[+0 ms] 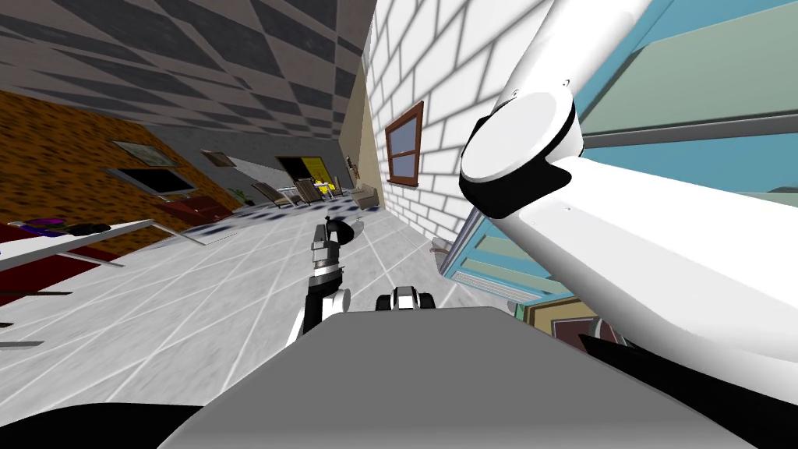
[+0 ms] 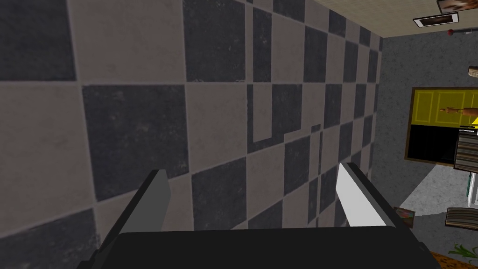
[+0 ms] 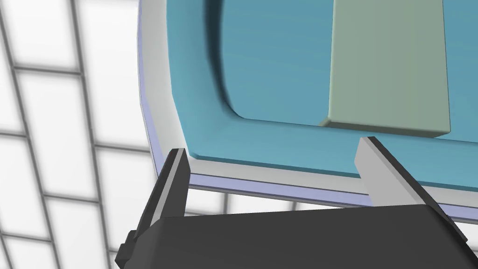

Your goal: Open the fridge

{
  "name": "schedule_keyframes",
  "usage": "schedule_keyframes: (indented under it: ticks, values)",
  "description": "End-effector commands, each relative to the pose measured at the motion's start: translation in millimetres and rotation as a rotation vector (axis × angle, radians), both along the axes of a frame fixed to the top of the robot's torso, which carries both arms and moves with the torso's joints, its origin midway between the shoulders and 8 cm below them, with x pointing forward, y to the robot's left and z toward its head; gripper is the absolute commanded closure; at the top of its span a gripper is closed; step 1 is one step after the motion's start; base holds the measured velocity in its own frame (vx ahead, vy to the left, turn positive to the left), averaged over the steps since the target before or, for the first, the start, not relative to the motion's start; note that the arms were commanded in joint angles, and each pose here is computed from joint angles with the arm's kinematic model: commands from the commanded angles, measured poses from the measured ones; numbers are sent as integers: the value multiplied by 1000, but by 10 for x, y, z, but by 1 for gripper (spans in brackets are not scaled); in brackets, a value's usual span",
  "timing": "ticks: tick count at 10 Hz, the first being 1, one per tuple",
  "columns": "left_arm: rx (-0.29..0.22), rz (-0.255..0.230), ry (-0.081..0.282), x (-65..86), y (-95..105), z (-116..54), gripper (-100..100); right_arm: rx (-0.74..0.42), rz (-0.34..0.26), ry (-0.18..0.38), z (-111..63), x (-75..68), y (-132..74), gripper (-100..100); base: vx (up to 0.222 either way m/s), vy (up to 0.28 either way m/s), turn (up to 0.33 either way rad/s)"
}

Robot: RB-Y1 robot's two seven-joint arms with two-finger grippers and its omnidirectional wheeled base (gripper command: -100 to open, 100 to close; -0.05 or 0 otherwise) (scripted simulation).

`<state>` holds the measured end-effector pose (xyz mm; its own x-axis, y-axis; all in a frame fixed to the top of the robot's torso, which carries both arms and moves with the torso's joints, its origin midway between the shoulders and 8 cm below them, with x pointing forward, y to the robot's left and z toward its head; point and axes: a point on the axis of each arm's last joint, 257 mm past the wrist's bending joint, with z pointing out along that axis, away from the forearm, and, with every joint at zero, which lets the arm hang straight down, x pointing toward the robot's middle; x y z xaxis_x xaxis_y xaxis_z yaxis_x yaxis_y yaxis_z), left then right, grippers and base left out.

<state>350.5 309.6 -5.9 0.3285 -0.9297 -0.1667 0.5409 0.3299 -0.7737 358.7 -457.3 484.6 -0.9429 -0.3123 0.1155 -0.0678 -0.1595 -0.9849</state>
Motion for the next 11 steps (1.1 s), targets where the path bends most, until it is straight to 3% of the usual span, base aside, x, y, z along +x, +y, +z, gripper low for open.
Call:
schedule_keyframes:
  ticks: [1,5,6,7,8,9,11]
  values:
    - [0,0,0,0,0,0,0,-1,23,5,186,-63,-45,-100,24,0,36]
    - [0,0,0,0,0,0,0,7,42,-1,383,-191,-148,-100,18,-1,27]
    - [0,0,0,0,0,0,0,6,40,1,345,-161,-122,-100,6,-1,3]
    - [0,0,0,0,0,0,0,5,44,1,430,-259,-132,-100,65,-92,-36]
    - [0,0,0,0,1,0,0,5,43,-1,402,-212,-131,-100,42,-60,-3]
    - [0,0,0,0,0,0,0,5,43,0,409,-219,-131,100,4,-9,1]
    - [0,0,0,-1,1,-1,0,3,-8,-2,440,-376,-234,100,220,-11,-38]
